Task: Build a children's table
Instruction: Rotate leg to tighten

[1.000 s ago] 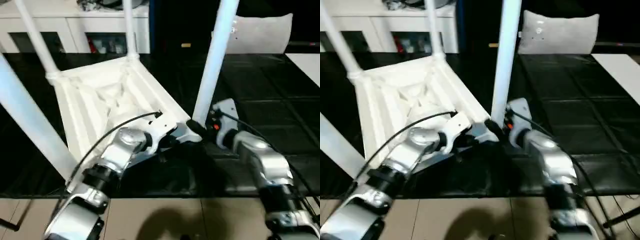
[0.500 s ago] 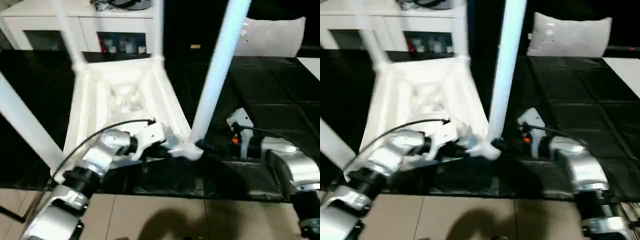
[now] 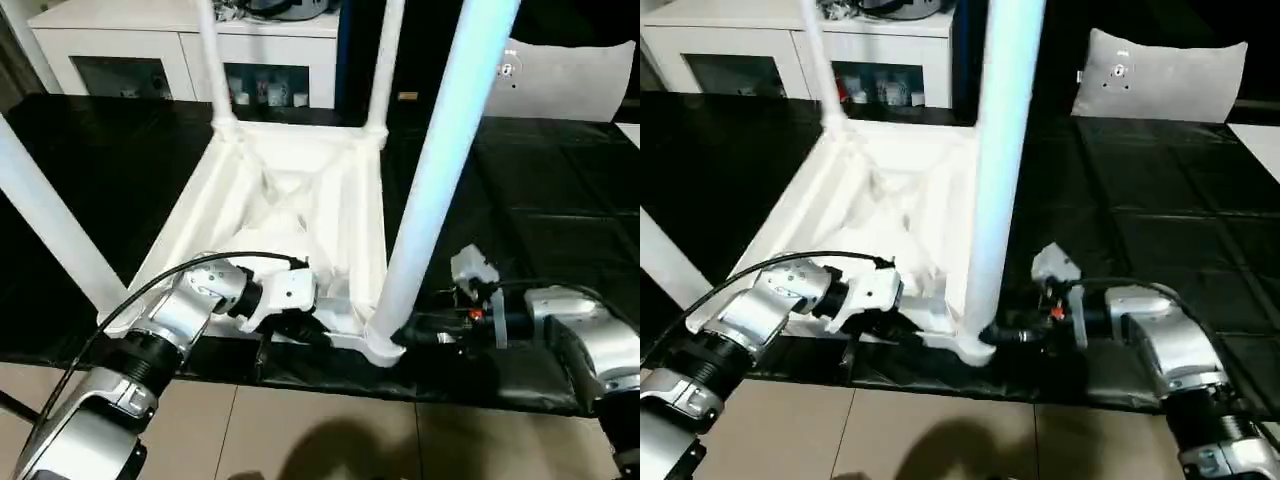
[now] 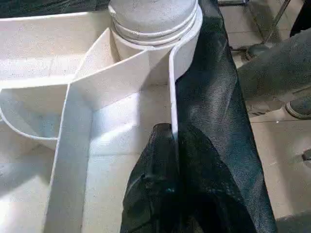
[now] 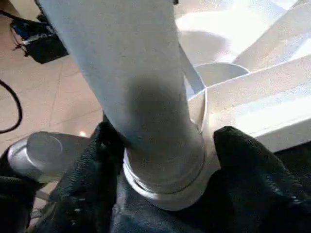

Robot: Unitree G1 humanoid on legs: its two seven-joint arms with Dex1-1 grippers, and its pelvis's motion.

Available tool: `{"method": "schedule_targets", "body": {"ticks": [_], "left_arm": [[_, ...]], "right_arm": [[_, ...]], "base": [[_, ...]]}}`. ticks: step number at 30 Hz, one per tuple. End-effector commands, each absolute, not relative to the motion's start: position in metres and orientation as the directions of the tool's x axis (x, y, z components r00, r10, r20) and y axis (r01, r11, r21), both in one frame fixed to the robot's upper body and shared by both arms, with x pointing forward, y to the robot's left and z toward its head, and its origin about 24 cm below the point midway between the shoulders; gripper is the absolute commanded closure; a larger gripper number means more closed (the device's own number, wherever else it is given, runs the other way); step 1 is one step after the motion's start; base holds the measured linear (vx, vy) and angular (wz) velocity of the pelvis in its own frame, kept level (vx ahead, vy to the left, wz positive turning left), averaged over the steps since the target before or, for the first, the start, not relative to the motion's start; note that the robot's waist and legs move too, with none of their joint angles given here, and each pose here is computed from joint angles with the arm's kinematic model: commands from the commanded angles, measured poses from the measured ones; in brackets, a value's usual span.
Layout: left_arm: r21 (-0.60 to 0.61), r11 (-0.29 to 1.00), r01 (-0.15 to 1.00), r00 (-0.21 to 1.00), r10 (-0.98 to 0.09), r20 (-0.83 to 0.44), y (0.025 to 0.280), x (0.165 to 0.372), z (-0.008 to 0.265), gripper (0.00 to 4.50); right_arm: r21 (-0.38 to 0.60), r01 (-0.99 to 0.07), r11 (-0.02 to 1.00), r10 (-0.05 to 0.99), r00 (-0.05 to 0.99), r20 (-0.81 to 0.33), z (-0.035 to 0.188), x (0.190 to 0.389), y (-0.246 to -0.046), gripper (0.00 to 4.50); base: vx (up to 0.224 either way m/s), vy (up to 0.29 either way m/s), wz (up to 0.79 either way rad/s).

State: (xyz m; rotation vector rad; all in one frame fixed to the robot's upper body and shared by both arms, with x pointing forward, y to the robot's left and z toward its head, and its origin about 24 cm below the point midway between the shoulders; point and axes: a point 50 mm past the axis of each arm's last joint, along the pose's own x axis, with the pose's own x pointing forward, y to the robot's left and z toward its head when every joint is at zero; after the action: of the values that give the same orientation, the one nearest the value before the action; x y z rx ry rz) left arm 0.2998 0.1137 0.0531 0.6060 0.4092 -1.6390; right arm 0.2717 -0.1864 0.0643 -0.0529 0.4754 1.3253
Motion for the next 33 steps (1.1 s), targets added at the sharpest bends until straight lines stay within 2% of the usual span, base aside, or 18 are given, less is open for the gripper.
{"method": "schedule_targets", "body": {"ticks": [1, 3, 7, 8, 12, 14, 15, 17, 21, 25, 28, 33], "left_arm": [[0.079, -0.258, 0.963, -0.156, -0.771, -0.618, 0.105, 0.297, 0.057, 4.50], [0.078, -0.262, 0.962, -0.159, -0.770, -0.618, 0.105, 0.296, 0.056, 4.50], [0.074, -0.266, 0.961, -0.165, -0.769, -0.618, 0.105, 0.296, 0.055, 4.50], [0.073, -0.265, 0.961, -0.165, -0.768, -0.619, 0.105, 0.296, 0.055, 4.50], [0.068, -0.248, 0.966, -0.153, -0.769, -0.620, 0.107, 0.296, 0.054, 4.50], [0.062, -0.167, 0.984, -0.098, -0.797, -0.596, 0.106, 0.298, 0.055, 4.50], [0.062, -0.167, 0.984, -0.098, -0.797, -0.596, 0.106, 0.298, 0.055, 4.50], [0.045, -0.062, 0.997, -0.027, -0.830, -0.557, 0.100, 0.302, 0.056, 4.50], [0.037, 0.076, 0.996, 0.084, -0.851, -0.519, 0.086, 0.305, 0.056, 4.50], [0.014, 0.243, 0.970, 0.220, -0.851, -0.477, 0.067, 0.310, 0.054, 4.50], [0.005, 0.368, 0.930, 0.326, -0.819, -0.473, 0.048, 0.316, 0.053, 4.50], [0.053, 0.469, 0.882, 0.439, -0.775, -0.454, 0.031, 0.325, 0.056, 4.50]], "right_arm": [[0.212, -0.949, 0.234, 0.927, 0.152, -0.344, 0.069, 0.271, -0.181, 1.59], [0.218, -0.949, 0.228, 0.930, 0.146, -0.338, 0.068, 0.271, -0.179, 1.93], [0.233, -0.949, 0.214, 0.936, 0.130, -0.328, 0.066, 0.272, -0.176, 2.08], [0.240, -0.948, 0.210, 0.937, 0.125, -0.325, 0.066, 0.271, -0.175, 2.32], [0.256, -0.945, 0.202, 0.943, 0.117, -0.311, 0.067, 0.270, -0.174, 2.43], [0.282, -0.939, 0.198, 0.958, 0.124, -0.259, 0.071, 0.268, -0.169, 2.47], [0.282, -0.939, 0.198, 0.958, 0.124, -0.259, 0.071, 0.268, -0.169, 2.48], [0.284, -0.923, 0.261, 0.947, 0.188, -0.259, 0.071, 0.270, -0.162, 2.50], [0.241, -0.845, 0.478, 0.863, 0.400, -0.309, 0.064, 0.287, -0.152, 2.51], [0.212, -0.702, 0.680, 0.722, 0.590, -0.363, 0.057, 0.305, -0.142, 2.53], [0.211, -0.532, 0.820, 0.571, 0.734, -0.367, 0.054, 0.322, -0.131, 2.53], [0.211, -0.486, 0.848, 0.530, 0.783, -0.325, 0.055, 0.331, -0.114, 2.53]], "base": [[0.000, 0.000, 0.00], [0.000, 0.000, 0.00], [0.000, 0.000, 0.00], [0.000, 0.000, 0.00], [0.000, 0.000, 0.00], [0.000, 0.000, 0.00], [0.000, 0.000, 0.00], [0.000, 0.000, 0.00], [0.000, 0.000, 0.00], [0.000, 0.000, 0.00], [0.000, 0.000, 0.00], [0.000, 0.000, 0.00]]}}
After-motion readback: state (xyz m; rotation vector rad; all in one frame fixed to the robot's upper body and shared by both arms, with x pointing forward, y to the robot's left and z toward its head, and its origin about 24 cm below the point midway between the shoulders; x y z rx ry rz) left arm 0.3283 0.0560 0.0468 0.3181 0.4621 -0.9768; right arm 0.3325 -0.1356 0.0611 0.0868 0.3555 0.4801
